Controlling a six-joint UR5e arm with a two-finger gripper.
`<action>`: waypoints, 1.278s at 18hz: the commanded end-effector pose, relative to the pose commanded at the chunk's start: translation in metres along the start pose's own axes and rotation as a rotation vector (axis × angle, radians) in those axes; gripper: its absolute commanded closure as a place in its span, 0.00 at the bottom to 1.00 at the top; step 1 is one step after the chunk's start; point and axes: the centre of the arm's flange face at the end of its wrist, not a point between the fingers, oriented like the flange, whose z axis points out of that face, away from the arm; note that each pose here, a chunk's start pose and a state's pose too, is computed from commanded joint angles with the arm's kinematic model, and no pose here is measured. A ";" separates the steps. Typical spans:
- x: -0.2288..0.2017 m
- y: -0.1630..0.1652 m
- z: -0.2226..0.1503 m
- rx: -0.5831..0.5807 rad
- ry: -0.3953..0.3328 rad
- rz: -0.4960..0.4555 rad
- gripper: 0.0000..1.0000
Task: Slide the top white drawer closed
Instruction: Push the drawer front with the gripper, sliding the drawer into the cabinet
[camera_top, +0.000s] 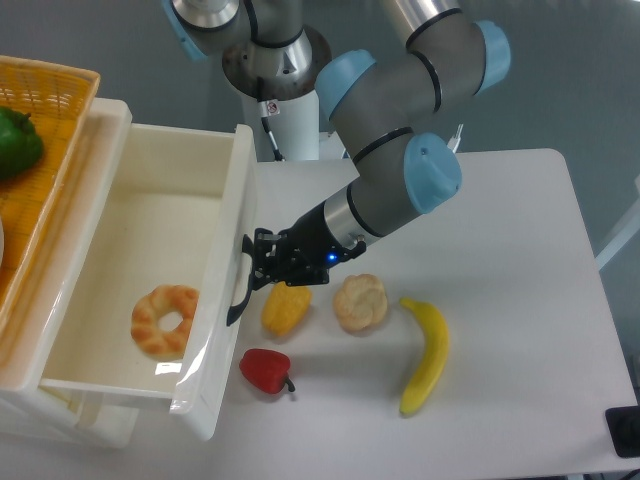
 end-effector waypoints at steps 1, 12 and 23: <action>0.001 0.000 -0.001 0.004 0.003 0.001 1.00; 0.018 -0.005 0.015 -0.011 0.012 -0.003 1.00; 0.020 -0.007 0.021 -0.020 0.015 0.003 1.00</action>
